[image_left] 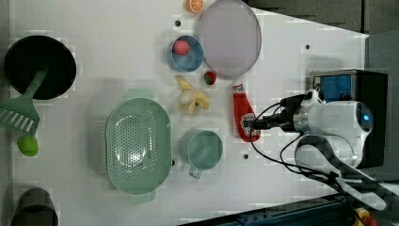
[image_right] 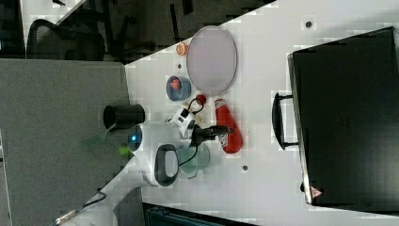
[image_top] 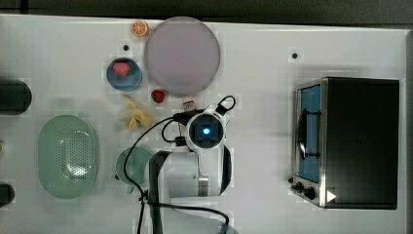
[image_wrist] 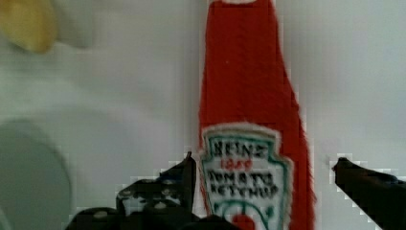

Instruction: Pick Ketchup from the table and place it in strainer.

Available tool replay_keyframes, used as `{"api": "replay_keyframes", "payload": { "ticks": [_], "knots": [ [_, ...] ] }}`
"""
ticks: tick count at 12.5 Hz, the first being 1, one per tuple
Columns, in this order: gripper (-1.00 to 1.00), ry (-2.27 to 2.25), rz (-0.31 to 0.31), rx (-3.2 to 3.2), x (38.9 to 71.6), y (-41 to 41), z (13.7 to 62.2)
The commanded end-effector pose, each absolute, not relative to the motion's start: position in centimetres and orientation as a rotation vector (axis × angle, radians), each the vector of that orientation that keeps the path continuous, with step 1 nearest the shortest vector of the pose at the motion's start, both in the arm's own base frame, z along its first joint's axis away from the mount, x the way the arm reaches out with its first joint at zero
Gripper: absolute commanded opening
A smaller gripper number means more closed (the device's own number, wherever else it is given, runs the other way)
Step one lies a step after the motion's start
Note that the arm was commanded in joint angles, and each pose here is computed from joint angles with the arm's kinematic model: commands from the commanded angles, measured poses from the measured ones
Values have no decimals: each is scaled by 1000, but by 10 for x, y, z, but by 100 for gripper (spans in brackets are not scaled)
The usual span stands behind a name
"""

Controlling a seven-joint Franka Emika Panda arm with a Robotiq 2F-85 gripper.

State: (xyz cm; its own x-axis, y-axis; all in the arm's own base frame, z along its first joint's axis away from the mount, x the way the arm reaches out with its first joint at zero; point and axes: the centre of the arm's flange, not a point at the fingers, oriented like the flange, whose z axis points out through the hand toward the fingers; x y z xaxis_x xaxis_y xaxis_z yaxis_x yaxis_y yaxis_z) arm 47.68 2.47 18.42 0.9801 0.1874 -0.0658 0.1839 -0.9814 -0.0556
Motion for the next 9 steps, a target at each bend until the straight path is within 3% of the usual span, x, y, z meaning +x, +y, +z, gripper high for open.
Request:
{"api": "replay_keyframes", "payload": {
  "ticks": [1,4,7,9],
  "knots": [
    [100,-326,62,-3069,479,24,169],
    [92,-313,61,-3067,475,21,152],
    [21,-321,48,-3068,477,24,155],
    [20,-323,30,-3069,480,25,162]
  ]
}}
